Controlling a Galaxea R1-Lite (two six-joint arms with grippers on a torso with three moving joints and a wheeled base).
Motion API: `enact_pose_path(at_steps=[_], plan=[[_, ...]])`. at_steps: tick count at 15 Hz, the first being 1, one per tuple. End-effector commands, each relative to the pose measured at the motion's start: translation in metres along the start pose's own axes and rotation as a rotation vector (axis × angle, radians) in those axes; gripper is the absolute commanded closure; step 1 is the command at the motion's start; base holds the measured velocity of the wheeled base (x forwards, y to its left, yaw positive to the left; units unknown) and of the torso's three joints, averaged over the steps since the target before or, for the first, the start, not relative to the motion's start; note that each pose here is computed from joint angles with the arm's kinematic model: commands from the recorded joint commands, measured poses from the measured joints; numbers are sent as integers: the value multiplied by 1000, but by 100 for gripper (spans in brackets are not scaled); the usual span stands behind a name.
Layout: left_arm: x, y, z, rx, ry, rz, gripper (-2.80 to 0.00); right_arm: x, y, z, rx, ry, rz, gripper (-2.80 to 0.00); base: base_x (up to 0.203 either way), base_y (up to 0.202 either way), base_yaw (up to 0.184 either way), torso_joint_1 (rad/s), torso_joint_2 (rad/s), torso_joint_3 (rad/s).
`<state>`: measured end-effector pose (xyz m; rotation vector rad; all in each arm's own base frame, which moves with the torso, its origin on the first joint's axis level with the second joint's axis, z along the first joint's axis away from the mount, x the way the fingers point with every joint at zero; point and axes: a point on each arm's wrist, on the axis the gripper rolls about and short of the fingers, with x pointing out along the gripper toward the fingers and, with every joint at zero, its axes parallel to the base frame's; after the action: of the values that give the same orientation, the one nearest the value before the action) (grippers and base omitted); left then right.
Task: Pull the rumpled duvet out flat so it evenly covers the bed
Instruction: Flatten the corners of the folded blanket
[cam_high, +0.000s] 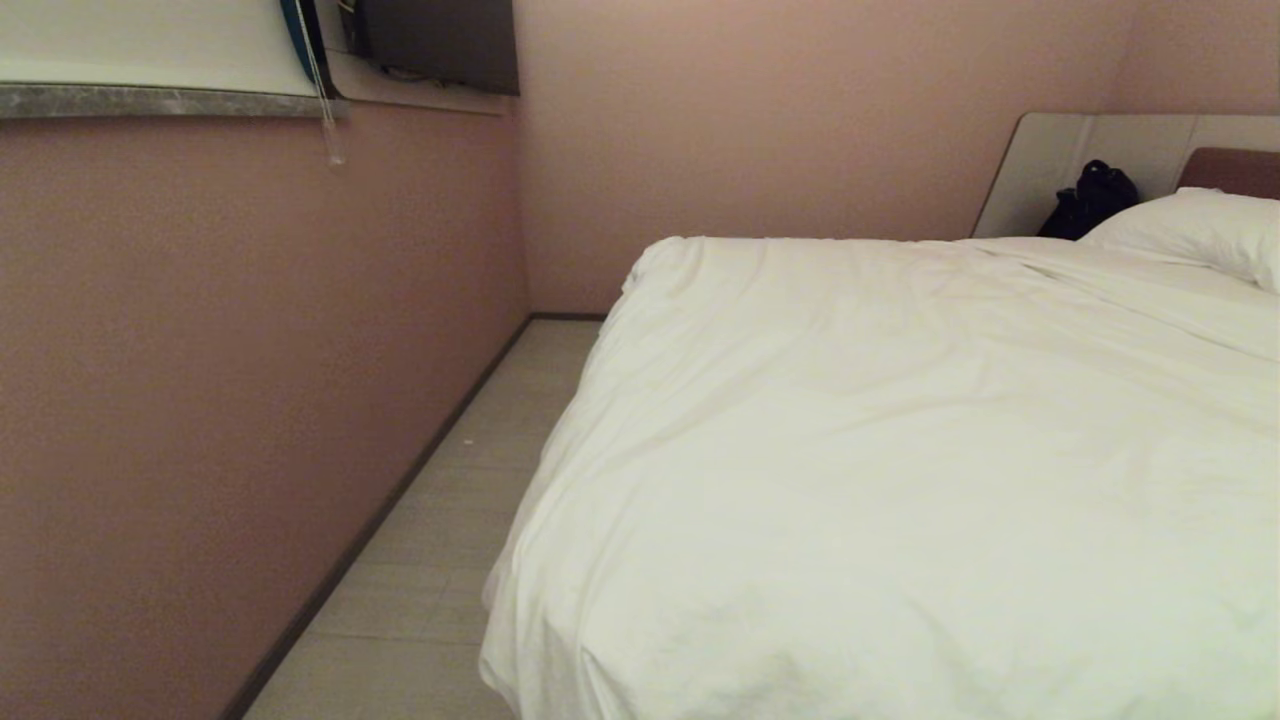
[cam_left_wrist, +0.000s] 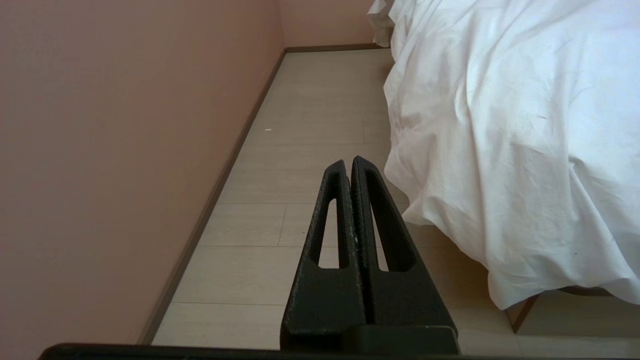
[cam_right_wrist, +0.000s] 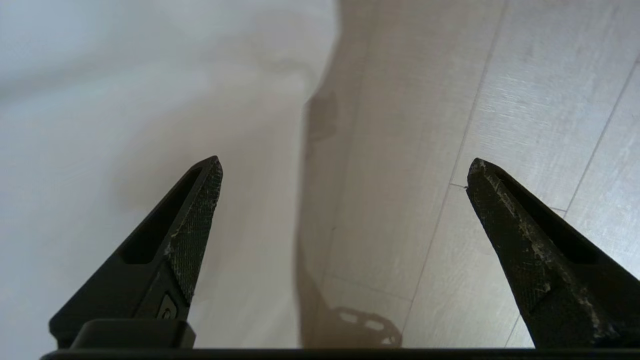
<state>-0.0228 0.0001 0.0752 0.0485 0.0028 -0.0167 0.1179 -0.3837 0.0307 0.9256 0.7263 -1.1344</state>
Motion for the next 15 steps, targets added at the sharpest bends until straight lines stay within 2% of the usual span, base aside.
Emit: enact_pose_path(at_steps=[1, 2, 7, 10, 15], plan=[[0, 0, 0, 1, 0, 0, 0, -53, 10, 6, -14, -61, 86, -280, 0, 0, 0, 0, 0, 0], [0, 0, 0, 0, 0, 0, 0, -62, 11, 6, -16, -61, 112, 0, 0, 0, 0, 0, 0, 0], [0, 0, 0, 1, 0, 0, 0, -37, 14, 30, -14, -87, 130, 0, 0, 0, 0, 0, 0, 0], [0, 0, 0, 1, 0, 0, 0, -26, 17, 49, 29, -126, 144, 0, 0, 0, 0, 0, 0, 0], [0, 0, 0, 1, 0, 0, 0, -11, 18, 78, 69, -126, 142, 0, 0, 0, 0, 0, 0, 0]])
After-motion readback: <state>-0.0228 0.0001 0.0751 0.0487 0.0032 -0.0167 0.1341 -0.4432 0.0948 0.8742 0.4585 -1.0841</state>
